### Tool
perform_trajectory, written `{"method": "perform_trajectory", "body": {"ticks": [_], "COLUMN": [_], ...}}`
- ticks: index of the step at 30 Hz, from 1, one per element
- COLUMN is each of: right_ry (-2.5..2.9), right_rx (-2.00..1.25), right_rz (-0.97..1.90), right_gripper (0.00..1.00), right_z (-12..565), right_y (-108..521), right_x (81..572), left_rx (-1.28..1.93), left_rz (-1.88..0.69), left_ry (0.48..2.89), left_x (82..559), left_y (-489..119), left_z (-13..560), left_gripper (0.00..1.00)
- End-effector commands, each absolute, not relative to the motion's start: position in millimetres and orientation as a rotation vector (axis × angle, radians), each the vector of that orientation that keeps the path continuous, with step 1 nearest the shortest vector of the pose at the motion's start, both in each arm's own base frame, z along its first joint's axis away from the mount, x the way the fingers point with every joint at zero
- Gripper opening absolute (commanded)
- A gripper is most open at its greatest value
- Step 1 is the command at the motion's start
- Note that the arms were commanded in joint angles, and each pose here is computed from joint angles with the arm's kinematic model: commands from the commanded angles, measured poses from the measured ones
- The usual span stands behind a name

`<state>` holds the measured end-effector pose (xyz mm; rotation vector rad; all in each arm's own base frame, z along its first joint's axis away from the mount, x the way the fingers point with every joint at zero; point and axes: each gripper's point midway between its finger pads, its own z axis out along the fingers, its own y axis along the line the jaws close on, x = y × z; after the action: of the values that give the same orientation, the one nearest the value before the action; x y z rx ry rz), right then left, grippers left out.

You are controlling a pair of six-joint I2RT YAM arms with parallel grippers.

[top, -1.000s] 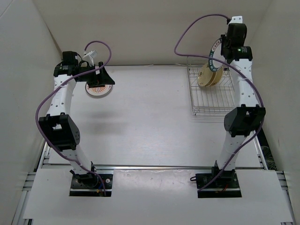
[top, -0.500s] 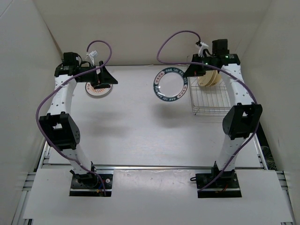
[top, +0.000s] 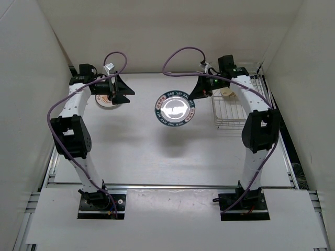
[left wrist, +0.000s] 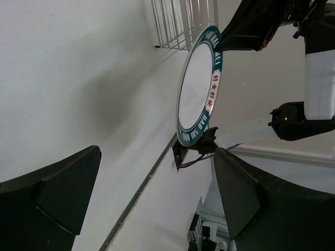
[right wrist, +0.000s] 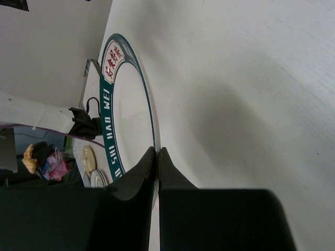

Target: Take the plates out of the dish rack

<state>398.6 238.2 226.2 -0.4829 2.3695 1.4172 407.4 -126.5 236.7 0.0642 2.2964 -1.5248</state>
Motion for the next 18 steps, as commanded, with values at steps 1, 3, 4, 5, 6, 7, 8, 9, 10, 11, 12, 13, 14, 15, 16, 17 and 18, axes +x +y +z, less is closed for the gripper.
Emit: {"method": "perform_trajectory", "body": {"ticks": [1, 3, 4, 5, 6, 7, 8, 9, 10, 11, 12, 13, 14, 15, 16, 17, 18], "right_ry": [2.292, 2.301, 2.301, 2.297, 2.298, 2.287, 2.299, 2.293, 2.279, 2.286, 2.288, 2.288, 2.278, 2.296, 2.284, 2.291, 2.291], "right_rx": [-0.564, -0.574, -0.586, -0.581, -0.591, -0.605, -0.586, -0.585, -0.590, -0.579, -0.570, -0.570, -0.574, -0.553, -0.563, -0.552, -0.545], "right_rz": [1.578, 1.634, 1.660, 1.674, 1.697, 1.715, 1.738, 1.753, 1.783, 1.788, 1.807, 1.807, 1.822, 1.832, 1.827, 1.832, 1.834], "right_gripper": [0.00, 0.00, 0.00, 0.00, 0.00, 0.00, 0.00, 0.00, 0.00, 0.00, 0.00, 0.00, 0.00, 0.00, 0.00, 0.00, 0.00], "right_z": [238.1, 238.8, 235.0, 235.1, 236.9, 239.3, 234.9, 237.1, 237.4, 237.8, 236.2, 236.2, 238.6, 235.2, 235.7, 236.1, 237.1], "right_y": [264.6, 276.4, 283.3, 285.0, 290.0, 294.4, 295.6, 296.3, 297.7, 297.8, 298.8, 298.8, 299.4, 299.8, 300.3, 300.4, 300.8], "right_x": [390.2, 383.9, 382.3, 384.9, 380.1, 377.7, 378.3, 378.0, 378.5, 378.3, 379.1, 379.2, 378.8, 379.7, 381.2, 381.0, 381.9], "left_rx": [0.159, 0.179, 0.182, 0.200, 0.192, 0.204, 0.204, 0.208, 0.208, 0.208, 0.201, 0.201, 0.212, 0.196, 0.196, 0.196, 0.196], "left_rz": [-1.609, -1.637, -1.646, -1.654, -1.659, -1.664, -1.664, -1.673, -1.673, -1.673, -1.677, -1.677, -1.682, -1.691, -1.691, -1.691, -1.691], "left_ry": [2.256, 2.262, 2.271, 2.276, 2.283, 2.286, 2.286, 2.296, 2.296, 2.296, 2.302, 2.302, 2.305, 2.320, 2.320, 2.320, 2.320], "left_x": [399.1, 396.6, 396.3, 393.8, 395.1, 393.3, 393.3, 392.8, 392.8, 392.8, 391.7, 391.7, 390.1, 389.7, 389.7, 389.7, 389.7], "left_y": [-149.4, -157.9, -161.5, -167.5, -167.6, -171.8, -171.8, -175.4, -175.5, -175.5, -175.5, -175.5, -179.0, -179.0, -179.0, -179.0, -179.0], "left_z": [248.2, 245.7, 242.3, 242.3, 238.3, 238.3, 238.3, 234.9, 234.8, 234.8, 232.3, 232.3, 232.3, 225.9, 225.8, 225.8, 225.8], "left_gripper": [1.00, 1.00, 1.00, 1.00, 1.00, 1.00, 1.00, 1.00, 1.00, 1.00, 1.00, 0.99, 0.99, 0.99, 0.99, 0.97, 0.96]}}
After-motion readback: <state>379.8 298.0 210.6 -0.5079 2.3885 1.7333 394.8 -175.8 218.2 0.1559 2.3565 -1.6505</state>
